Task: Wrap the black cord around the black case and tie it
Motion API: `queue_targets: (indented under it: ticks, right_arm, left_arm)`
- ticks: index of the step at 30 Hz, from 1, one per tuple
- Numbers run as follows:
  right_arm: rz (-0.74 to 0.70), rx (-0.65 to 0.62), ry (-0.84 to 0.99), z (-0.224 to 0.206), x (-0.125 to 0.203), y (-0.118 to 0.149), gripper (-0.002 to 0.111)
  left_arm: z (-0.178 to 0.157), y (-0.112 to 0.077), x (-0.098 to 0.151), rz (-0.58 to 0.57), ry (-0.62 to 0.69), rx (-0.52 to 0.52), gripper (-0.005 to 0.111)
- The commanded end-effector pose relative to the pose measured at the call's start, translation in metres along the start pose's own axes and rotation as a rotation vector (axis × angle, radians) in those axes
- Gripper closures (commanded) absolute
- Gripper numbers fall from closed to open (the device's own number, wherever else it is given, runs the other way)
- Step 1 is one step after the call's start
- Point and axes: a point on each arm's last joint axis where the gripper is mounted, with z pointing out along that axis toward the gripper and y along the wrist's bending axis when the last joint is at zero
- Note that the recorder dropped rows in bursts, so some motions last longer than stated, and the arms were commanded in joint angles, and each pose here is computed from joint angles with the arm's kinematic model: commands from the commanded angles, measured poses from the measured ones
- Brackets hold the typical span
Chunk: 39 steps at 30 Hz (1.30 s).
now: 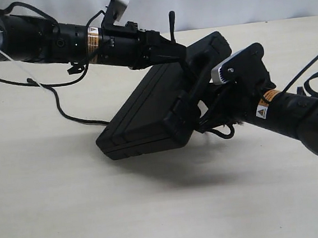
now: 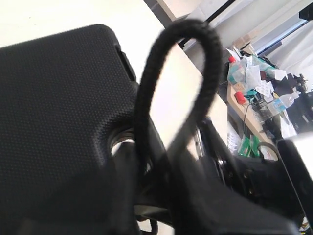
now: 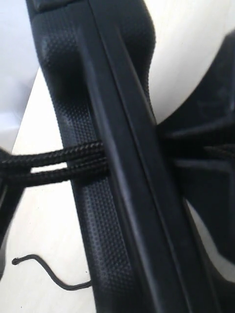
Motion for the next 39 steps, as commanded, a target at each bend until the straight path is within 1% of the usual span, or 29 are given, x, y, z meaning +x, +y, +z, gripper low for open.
queue_targets:
  ticks: [1,4,6,7,8,9,10,12,14,17,22,25,30,32,34,36,39]
  right_arm:
    - [-0.002,-0.008,-0.034,0.000,-0.005,0.001,0.104]
    - [-0.002,-0.008,-0.034,0.000,-0.005,0.001,0.103]
    - [-0.002,-0.007,-0.030,0.000,-0.004,0.001,0.092]
    - [-0.002,-0.006,-0.016,0.000,-0.003,0.001,0.081]
    - [-0.002,-0.004,-0.003,0.000,-0.002,0.001,0.074]
    - [0.033,0.027,0.033,-0.001,0.000,-0.002,0.061]
    - [0.065,0.052,0.054,-0.002,0.001,-0.004,0.054]
    - [0.117,0.094,0.090,-0.007,0.001,-0.008,0.046]
    - [0.113,0.115,0.139,-0.013,0.000,-0.010,0.041]
    - [0.066,0.116,0.209,-0.024,-0.003,-0.009,0.040]
    - [0.064,0.126,0.276,-0.044,-0.011,-0.008,0.040]
    - [0.061,0.131,0.252,-0.057,-0.022,-0.007,0.040]
    - [0.063,0.139,0.122,-0.076,-0.044,-0.006,0.040]
    - [0.083,0.142,0.061,-0.077,-0.050,-0.006,0.040]
    - [0.082,0.140,0.036,-0.072,-0.050,-0.007,0.040]
    - [0.078,0.137,0.040,-0.065,-0.046,-0.007,0.040]
    - [0.012,0.112,0.097,-0.050,-0.034,-0.006,0.040]
  left_arm:
    - [-0.002,-0.001,-0.005,0.004,-0.018,0.006,0.107]
    - [-0.002,-0.001,-0.005,0.004,-0.018,0.006,0.107]
    - [-0.002,-0.001,-0.005,0.002,-0.020,0.007,0.107]
    - [-0.002,-0.001,-0.005,0.002,-0.021,0.004,0.107]
    - [-0.002,0.000,-0.005,0.002,-0.022,0.000,0.107]
    - [-0.002,0.000,-0.005,0.002,-0.022,-0.002,0.107]
    - [-0.002,0.000,-0.005,0.002,-0.024,-0.007,0.107]
    - [-0.002,0.001,-0.005,0.002,-0.026,-0.017,0.107]
    - [-0.002,0.003,-0.006,0.001,-0.033,-0.037,0.107]
    - [-0.002,0.004,-0.007,-0.002,-0.041,-0.052,0.107]
    - [-0.002,0.004,-0.007,-0.003,-0.042,-0.050,0.107]
    - [-0.002,0.004,-0.007,-0.003,-0.042,-0.050,0.107]
    - [-0.002,0.004,-0.007,-0.001,-0.040,-0.045,0.107]
    - [-0.002,0.003,-0.006,0.007,-0.038,-0.038,0.107]
    - [-0.002,0.001,-0.006,0.030,-0.033,-0.019,0.107]
    - [-0.002,0.000,-0.005,0.044,-0.029,-0.002,0.107]
    - [-0.002,-0.003,-0.005,0.070,-0.029,0.030,0.107]
